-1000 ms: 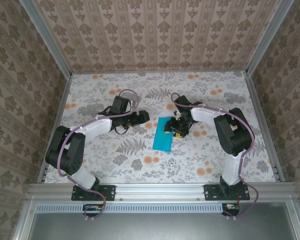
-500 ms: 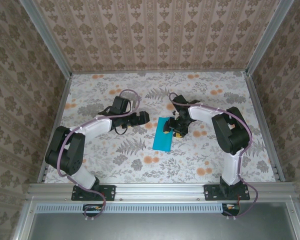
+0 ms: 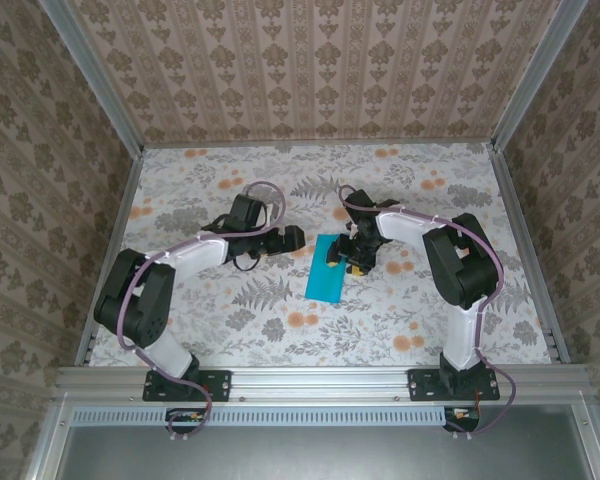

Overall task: Fold a paper plane with a square sheet of paper (pick it up from the middle)
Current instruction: Hold the square sheet of paper at the center of the table.

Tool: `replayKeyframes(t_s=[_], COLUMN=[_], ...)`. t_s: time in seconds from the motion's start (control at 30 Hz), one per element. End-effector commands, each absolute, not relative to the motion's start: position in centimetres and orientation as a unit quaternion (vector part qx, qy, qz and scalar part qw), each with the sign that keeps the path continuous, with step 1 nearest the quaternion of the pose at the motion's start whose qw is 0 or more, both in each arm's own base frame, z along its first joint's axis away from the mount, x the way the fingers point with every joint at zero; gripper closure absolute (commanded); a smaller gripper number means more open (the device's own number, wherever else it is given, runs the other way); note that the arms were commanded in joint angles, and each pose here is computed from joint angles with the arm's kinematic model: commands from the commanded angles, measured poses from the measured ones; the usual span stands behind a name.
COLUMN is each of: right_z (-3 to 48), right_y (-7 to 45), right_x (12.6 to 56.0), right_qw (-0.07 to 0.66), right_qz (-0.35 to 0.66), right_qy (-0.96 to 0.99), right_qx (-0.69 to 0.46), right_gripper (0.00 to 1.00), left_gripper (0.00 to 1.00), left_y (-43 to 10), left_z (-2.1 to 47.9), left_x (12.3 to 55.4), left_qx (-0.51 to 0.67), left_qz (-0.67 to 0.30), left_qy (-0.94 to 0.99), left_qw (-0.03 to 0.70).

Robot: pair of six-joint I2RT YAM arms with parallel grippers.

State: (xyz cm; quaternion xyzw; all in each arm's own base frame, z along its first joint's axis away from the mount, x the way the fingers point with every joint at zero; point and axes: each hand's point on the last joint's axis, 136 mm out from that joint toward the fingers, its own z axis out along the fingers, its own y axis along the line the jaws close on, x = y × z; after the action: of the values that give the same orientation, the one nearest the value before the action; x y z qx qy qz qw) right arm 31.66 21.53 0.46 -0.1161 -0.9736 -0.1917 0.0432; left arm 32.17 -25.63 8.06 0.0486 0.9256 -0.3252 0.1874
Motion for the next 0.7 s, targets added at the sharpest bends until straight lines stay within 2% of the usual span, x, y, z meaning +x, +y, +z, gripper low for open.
replayKeyframes(t_s=[0.0,0.37,0.5,0.67], right_z=[-10.1,-10.7,-11.1,-11.3], right_y=[13.8,13.5,13.3,13.3], right_x=[25.4,25.1,24.9,24.6], right_qw=[0.13,0.137,0.141,0.144], right_qz=[0.012,0.017,0.022,0.023], right_qy=[-0.981,-0.981,-0.981,-0.981], right_qx=[-0.144,-0.137,-0.134,-0.128], right_gripper=[0.39,0.37,0.37,0.36], left_gripper=[0.01,0.06,0.1,0.22], left_y=[-26.4,-27.6,-28.0,-28.6], left_z=[7.8,7.2,7.0,6.9], left_x=[31.9,31.4,31.4,31.4], left_qx=[0.062,0.071,0.07,0.072], left_qz=[-0.338,-0.354,-0.357,-0.365], left_qy=[0.922,0.92,0.92,0.918], left_qw=[0.179,0.155,0.149,0.139])
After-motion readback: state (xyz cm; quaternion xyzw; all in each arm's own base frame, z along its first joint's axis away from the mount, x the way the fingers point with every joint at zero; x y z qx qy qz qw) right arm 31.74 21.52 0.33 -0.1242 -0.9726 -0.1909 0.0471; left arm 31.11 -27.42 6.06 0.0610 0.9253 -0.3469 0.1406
